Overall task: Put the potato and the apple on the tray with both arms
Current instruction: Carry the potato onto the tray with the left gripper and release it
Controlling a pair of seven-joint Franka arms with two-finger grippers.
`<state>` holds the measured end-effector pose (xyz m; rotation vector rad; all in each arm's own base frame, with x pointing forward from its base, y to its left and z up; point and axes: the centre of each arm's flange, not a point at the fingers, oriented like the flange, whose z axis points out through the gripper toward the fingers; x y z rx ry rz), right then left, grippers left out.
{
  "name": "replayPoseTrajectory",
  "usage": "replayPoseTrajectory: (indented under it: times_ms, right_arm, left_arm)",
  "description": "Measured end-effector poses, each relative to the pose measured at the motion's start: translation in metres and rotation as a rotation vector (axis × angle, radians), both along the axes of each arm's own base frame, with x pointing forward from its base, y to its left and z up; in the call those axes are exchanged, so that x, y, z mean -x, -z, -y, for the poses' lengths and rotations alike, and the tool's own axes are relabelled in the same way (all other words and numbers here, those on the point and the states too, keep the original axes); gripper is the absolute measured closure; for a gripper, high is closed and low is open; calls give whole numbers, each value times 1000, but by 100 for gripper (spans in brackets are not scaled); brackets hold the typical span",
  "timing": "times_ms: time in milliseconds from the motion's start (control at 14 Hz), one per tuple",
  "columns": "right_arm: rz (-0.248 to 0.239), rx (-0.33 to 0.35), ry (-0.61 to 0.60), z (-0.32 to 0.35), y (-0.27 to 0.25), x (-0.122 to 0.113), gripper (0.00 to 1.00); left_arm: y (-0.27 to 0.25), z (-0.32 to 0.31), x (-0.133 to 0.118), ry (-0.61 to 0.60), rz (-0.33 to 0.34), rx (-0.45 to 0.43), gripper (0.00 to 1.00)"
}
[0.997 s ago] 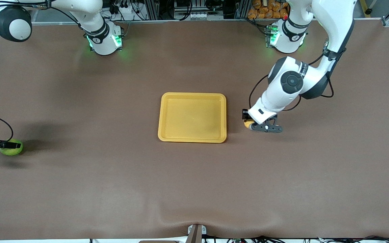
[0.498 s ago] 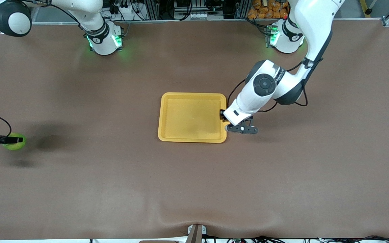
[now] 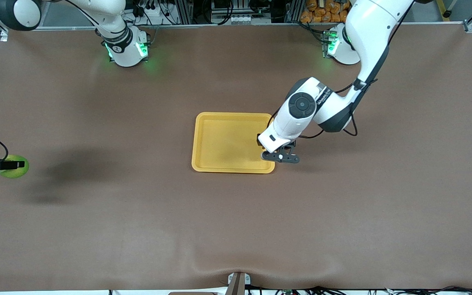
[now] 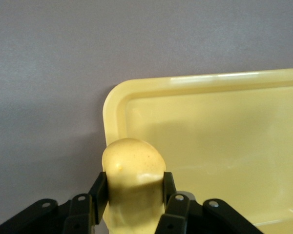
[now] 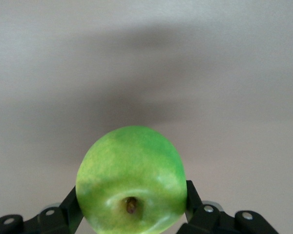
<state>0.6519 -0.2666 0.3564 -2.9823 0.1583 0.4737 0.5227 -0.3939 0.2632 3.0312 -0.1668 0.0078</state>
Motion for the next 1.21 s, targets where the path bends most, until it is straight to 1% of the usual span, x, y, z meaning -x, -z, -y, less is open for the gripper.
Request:
replayPoseTrajectory:
  times_ms: [142,285,641,925,997,1210]
  right_arm:
    - [3,3,-17,-16,-15,0,17]
    - [-5,8,-22,-35,-26,3,17]
    - [-64,10,-14,-72,-42,11,17]
    - [-71,-14,-42,-107,-52,14,17]
    - [-72,-13,-50,-119,-56,15,17]
    - [-86,1,-22,-158,-63,21,17]
  left_arm:
    - [11,13,4,-7,-10,-3,51]
    - [21,21,7,-6,-24,-3,51]
    - [32,22,8,-5,-40,-8,51]
    - [37,23,10,-2,-49,-12,51]
    - [39,24,11,-1,-52,-14,51]
    - [45,21,10,-17,-62,-21,51]
